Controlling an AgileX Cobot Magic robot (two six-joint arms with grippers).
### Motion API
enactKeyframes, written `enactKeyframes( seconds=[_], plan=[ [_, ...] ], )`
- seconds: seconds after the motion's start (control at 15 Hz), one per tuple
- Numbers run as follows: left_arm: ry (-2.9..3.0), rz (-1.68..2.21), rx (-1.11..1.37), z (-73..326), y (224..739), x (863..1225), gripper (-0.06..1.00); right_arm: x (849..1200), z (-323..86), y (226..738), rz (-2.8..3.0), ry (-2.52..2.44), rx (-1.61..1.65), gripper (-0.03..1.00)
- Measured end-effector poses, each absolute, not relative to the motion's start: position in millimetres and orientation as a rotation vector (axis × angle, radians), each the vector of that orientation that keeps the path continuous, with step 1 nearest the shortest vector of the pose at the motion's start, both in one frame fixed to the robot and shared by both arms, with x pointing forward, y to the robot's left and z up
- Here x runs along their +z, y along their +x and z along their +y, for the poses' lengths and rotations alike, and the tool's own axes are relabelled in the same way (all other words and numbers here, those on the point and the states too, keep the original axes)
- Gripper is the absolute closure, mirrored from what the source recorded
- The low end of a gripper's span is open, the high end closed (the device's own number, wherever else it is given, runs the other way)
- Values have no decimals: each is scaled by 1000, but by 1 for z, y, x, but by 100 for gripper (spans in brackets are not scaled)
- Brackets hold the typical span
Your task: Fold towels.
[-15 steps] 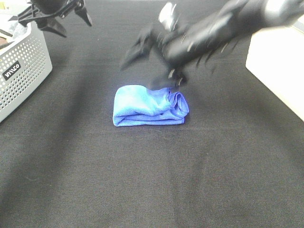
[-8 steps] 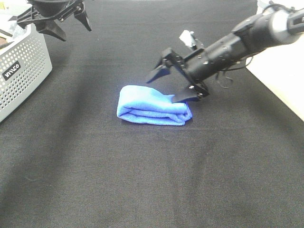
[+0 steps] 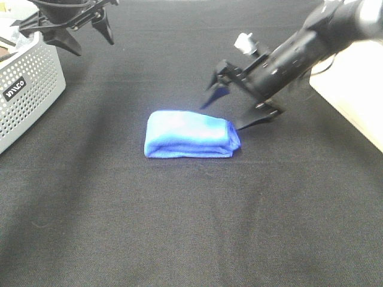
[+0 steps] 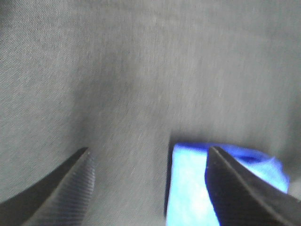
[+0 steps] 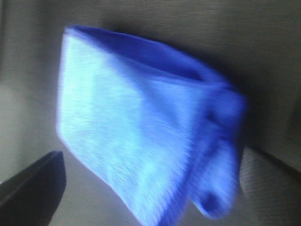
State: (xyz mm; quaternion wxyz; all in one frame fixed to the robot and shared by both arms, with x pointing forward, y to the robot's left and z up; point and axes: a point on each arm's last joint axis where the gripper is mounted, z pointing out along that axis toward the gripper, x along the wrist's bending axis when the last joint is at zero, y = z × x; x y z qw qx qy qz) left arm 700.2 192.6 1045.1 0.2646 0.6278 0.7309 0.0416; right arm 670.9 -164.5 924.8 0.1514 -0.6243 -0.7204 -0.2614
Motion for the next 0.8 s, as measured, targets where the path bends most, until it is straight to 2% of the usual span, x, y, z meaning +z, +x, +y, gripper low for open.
enactKeyframes(
  seconds=[0.2, 0.47, 0.67, 0.73, 0.8],
  plan=[
    [1803, 1946, 171, 201, 679, 1077, 30, 952, -177, 665, -2200, -1852, -665, 3],
    [1907, 1831, 330, 216, 636, 1144, 30, 1025, -185, 637, -2289, -1838, -677, 3],
    [1909, 1789, 424, 230, 582, 1177, 30, 1061, -194, 612, -2339, -1838, -630, 3],
    [1938, 1789, 460, 241, 544, 1181, 30, 1072, -200, 593, -2366, -1853, -610, 3],
    [1946, 1787, 459, 243, 532, 1181, 30, 1074, -202, 585, -2370, -1857, -602, 3]
  ],
)
